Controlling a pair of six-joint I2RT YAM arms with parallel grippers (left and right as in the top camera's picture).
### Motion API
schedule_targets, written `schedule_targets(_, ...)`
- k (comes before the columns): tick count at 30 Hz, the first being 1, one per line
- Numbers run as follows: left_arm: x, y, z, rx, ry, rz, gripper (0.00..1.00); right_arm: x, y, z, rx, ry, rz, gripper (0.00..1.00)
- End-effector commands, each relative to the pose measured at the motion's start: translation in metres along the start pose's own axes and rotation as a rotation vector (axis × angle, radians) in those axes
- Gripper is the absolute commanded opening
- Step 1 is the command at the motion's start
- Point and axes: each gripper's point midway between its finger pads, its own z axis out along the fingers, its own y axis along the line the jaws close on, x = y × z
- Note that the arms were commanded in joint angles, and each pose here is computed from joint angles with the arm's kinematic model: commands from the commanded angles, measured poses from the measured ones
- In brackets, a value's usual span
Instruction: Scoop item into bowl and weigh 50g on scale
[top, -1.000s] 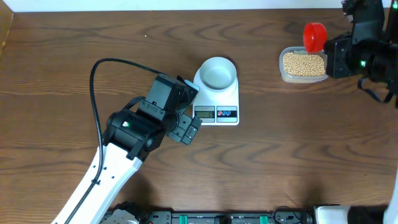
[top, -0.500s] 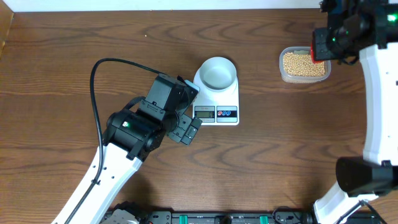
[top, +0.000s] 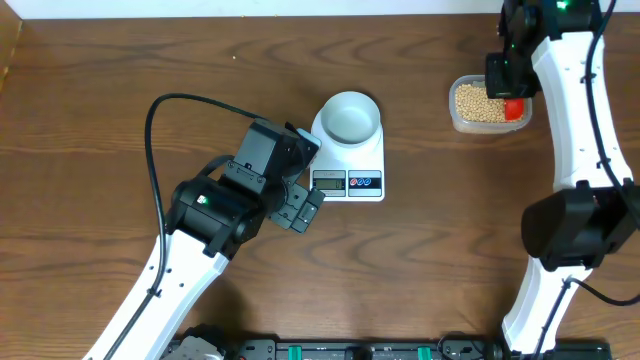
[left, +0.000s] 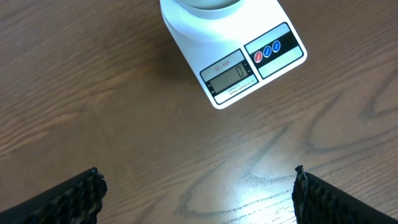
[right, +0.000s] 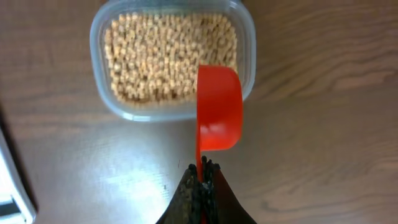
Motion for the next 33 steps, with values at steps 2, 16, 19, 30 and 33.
schedule_targets(2, -0.002, 0.001, -0.002, 0.003, -0.007, 0.002, 0.98, -0.009, -0.006, 0.008, 0.038, -0.015, 0.04, 0.01)
schedule_targets(16, -0.002, 0.001, -0.002, 0.003, -0.007, 0.002, 0.98, -0.023, -0.003, 0.041, 0.061, -0.016, 0.05, 0.01)
schedule_targets(19, -0.002, 0.001, -0.002, 0.003, -0.007, 0.002, 0.98, -0.022, -0.004, 0.045, 0.068, -0.009, 0.059, 0.01)
schedule_targets(30, -0.002, 0.0, -0.002, 0.003, -0.007, 0.002, 0.98, -0.018, 0.0, 0.065, 0.077, 0.038, 0.057, 0.01)
schedule_targets(33, -0.002, 0.001, -0.002, 0.003, -0.007, 0.002, 0.98, -0.014, 0.008, 0.073, 0.045, 0.067, 0.051, 0.01)
